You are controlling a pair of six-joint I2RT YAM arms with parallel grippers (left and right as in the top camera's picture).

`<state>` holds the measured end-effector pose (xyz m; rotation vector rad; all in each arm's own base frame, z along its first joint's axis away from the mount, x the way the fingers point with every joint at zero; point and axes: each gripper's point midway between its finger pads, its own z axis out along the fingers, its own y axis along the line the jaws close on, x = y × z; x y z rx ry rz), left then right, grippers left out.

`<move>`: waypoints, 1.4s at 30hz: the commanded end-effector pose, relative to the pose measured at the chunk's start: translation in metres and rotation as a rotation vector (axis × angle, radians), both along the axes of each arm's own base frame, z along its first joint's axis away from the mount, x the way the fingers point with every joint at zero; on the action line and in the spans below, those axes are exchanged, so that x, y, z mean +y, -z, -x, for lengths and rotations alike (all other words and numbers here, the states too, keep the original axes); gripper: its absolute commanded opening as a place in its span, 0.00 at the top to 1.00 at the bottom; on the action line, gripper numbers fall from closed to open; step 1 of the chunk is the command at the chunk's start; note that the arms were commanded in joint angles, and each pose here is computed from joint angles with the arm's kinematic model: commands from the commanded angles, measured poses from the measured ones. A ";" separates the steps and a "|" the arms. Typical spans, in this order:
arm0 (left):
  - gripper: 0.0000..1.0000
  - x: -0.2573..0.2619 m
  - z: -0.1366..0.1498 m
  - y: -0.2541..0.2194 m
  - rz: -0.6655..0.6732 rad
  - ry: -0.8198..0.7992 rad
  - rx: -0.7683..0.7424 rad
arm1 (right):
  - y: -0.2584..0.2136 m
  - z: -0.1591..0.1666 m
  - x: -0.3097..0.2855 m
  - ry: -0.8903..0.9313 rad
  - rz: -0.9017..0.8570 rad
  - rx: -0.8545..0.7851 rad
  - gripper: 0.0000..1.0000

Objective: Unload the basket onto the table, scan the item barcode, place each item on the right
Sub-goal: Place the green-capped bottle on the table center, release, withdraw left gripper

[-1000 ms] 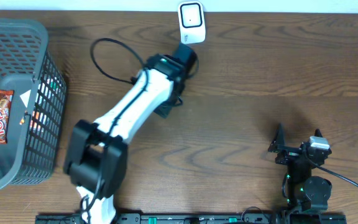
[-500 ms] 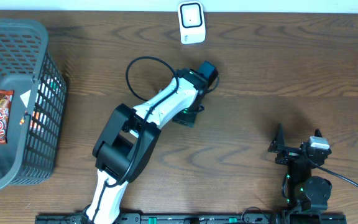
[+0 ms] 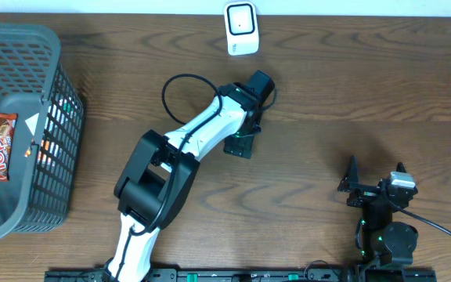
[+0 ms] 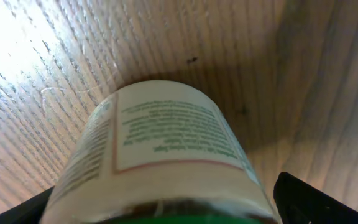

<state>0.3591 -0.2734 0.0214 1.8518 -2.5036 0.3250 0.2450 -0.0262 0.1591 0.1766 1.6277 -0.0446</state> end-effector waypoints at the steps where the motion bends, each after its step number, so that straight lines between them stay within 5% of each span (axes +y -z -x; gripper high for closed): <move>1: 0.07 0.004 -0.011 -0.043 0.036 0.059 -0.100 | 0.000 0.000 0.002 -0.009 0.012 0.001 0.01; 13: 0.07 0.018 -0.001 -0.222 0.091 0.410 -0.575 | 0.000 0.000 0.002 -0.008 0.012 0.001 0.01; 18: 0.06 0.092 -0.001 -0.310 -0.192 0.438 -0.876 | 0.000 0.000 0.002 -0.008 0.012 0.001 0.01; 24: 0.01 0.212 0.028 -0.414 -0.706 0.501 -1.115 | 0.000 0.000 0.002 -0.008 0.012 0.001 0.01; 28: 0.00 0.291 0.063 -0.450 -1.028 0.437 -1.056 | 0.000 0.000 0.002 -0.008 0.012 0.001 0.01; 32: 0.00 0.358 0.094 -0.448 -1.148 0.253 -0.897 | 0.000 0.000 0.002 -0.008 0.012 0.001 0.01; 37: 0.00 0.425 0.119 -0.404 -1.109 -0.007 -0.632 | 0.000 0.000 0.002 -0.008 0.012 0.001 0.01; 42: 0.00 0.470 0.108 -0.332 -0.897 -0.074 -0.424 | 0.000 0.000 0.002 -0.008 0.012 0.001 0.01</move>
